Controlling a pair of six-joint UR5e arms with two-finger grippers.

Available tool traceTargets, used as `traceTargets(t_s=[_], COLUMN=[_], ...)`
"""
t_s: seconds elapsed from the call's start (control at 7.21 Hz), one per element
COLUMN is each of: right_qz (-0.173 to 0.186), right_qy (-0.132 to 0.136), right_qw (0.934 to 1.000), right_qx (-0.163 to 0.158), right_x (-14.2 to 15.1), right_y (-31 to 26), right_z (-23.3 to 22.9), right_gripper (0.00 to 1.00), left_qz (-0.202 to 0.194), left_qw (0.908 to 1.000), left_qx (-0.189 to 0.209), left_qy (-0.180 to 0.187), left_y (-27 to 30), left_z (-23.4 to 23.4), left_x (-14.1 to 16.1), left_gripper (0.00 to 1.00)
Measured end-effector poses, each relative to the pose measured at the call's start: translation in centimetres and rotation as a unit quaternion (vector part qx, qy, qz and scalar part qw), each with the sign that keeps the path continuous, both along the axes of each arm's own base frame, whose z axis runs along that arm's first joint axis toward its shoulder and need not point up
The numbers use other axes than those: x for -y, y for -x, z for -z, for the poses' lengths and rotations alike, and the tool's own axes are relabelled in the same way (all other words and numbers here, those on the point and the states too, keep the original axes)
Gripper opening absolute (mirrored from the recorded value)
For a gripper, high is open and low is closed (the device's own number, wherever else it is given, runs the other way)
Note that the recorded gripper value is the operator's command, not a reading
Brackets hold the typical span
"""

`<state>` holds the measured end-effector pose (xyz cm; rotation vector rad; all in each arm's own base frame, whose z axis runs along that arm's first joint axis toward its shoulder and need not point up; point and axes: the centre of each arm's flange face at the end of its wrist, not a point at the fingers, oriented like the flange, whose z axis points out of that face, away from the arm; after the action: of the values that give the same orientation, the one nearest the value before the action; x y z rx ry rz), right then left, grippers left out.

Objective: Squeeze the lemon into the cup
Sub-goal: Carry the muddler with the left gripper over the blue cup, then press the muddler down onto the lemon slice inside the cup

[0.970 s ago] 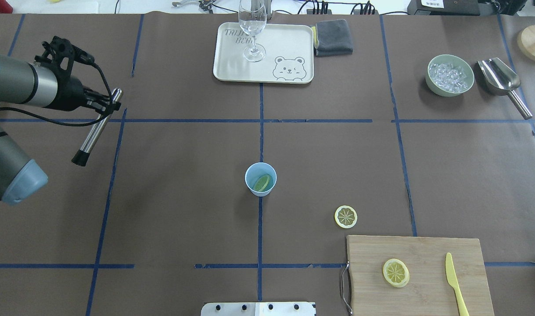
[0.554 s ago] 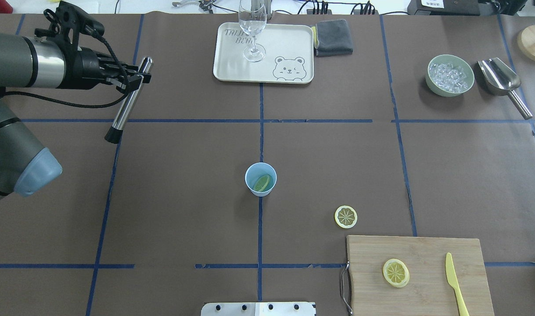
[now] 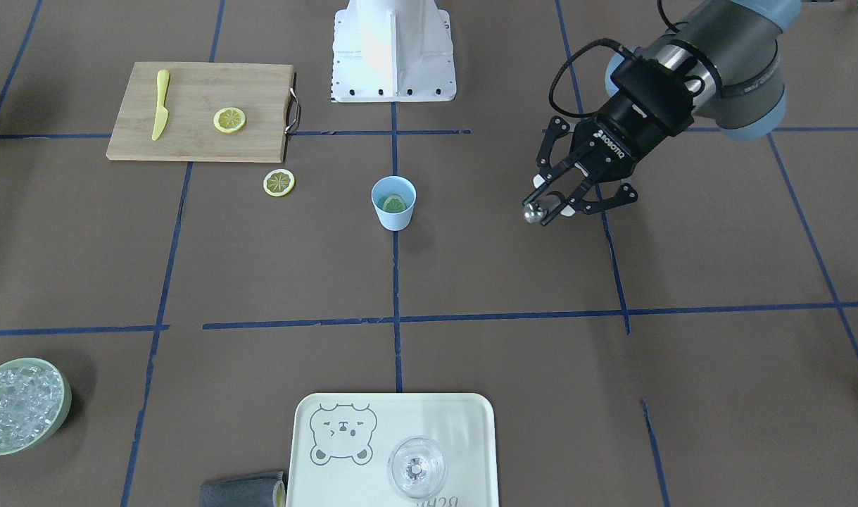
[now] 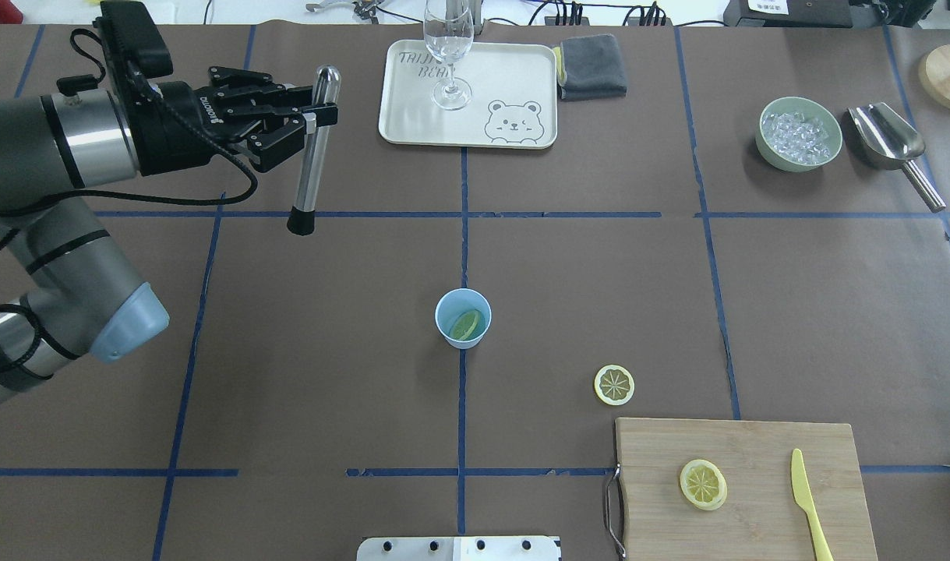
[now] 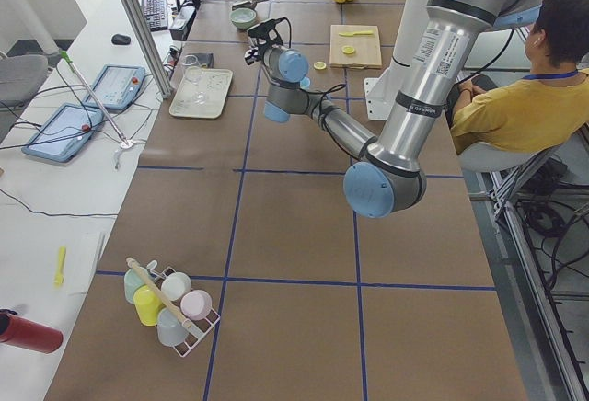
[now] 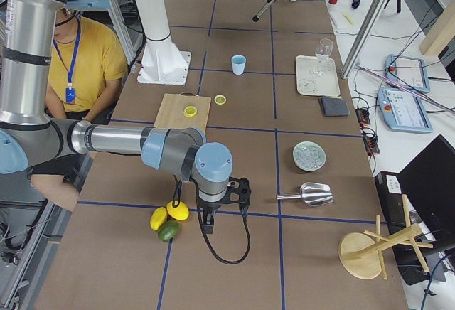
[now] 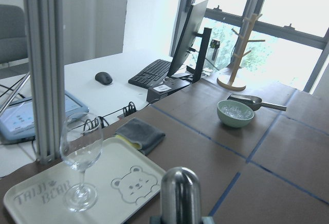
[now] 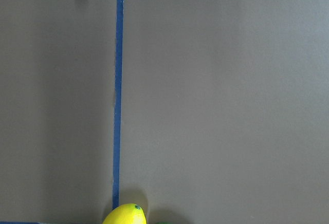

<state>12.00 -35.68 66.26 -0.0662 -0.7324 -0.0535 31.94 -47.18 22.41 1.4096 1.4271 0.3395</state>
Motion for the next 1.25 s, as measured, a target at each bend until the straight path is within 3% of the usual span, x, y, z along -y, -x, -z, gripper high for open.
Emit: traceTargets(t_s=[0.14, 0.42, 0.69, 1.25], right_qz=[-0.002, -0.006, -0.013, -0.024], right_qy=[0.0, 0.001, 0.0, -0.003], right_qw=[1.0, 1.0, 0.9999, 0.9997], right_qx=[-0.001, -0.001, 0.0, 0.001], right_x=[0.0, -0.1, -0.3, -0.4], right_y=[-0.1, -0.4, -0.8, -1.5], right_z=[0.0, 0.0, 0.1, 0.5], right_gripper=[1.0, 1.0, 1.0, 1.0], left_qz=[0.003, 0.021, 0.033, 0.036], left_qw=[0.9984, 0.9909, 0.9895, 0.9916], left_qx=[-0.052, -0.131, -0.138, -0.119], left_qy=[-0.021, -0.022, -0.025, -0.036], left_y=[-3.0, -11.0, -14.8, -17.4], left_z=[0.4, 0.6, 0.5, 0.1], left_x=[-1.5, -5.0, -7.3, -8.3], left_gripper=[0.0, 0.0, 0.0, 0.0])
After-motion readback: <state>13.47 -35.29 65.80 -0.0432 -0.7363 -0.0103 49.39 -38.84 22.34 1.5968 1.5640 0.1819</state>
